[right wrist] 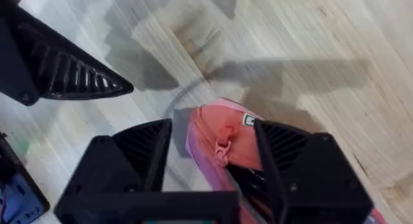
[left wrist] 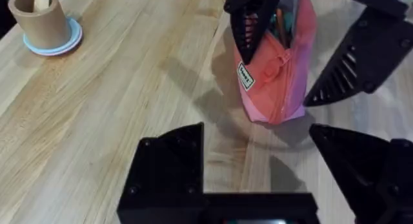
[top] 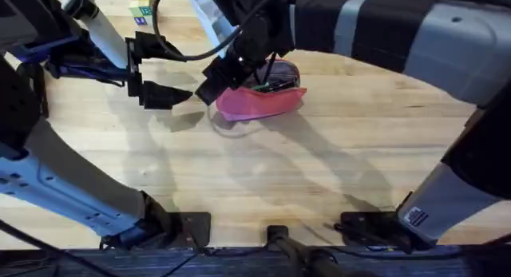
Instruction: Unzip the bag, pick up the pens from the table one at a time and place them inside, then zip the bag closed.
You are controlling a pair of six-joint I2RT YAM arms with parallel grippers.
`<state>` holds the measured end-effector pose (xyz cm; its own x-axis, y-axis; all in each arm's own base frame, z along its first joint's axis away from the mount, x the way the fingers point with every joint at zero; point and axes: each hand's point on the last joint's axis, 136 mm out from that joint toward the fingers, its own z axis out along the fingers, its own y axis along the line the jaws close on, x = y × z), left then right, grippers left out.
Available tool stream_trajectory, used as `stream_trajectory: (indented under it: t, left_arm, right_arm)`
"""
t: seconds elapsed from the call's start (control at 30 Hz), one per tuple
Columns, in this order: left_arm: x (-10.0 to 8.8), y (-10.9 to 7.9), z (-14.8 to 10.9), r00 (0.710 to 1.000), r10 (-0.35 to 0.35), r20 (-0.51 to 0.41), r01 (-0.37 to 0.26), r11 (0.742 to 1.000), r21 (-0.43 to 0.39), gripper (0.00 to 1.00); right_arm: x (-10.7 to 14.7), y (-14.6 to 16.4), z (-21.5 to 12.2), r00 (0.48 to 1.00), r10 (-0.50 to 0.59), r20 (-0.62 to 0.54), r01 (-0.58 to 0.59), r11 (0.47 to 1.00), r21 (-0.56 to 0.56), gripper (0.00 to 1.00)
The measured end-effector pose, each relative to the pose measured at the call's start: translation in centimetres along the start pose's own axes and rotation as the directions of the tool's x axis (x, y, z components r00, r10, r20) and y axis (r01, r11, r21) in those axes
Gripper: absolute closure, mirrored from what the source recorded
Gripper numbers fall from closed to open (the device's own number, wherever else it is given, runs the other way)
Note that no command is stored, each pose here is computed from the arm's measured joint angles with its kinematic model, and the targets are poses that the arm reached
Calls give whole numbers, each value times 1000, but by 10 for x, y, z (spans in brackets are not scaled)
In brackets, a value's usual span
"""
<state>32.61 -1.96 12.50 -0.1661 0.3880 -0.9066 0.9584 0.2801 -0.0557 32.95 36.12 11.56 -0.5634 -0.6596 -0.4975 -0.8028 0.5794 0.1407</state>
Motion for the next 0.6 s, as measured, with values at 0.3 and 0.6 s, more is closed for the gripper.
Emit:
stream_trajectory:
  t: [0.3,0.6]
  left_arm:
    - [0,0,0,1000,3,0,-3,1000,0,8]
    - [0,0,0,1000,3,0,-3,1000,0,7]
  right_arm:
    - [7,0,0,999,17,-27,-17,1000,2,491]
    - [7,-1,0,999,22,-27,-22,1000,2,829]
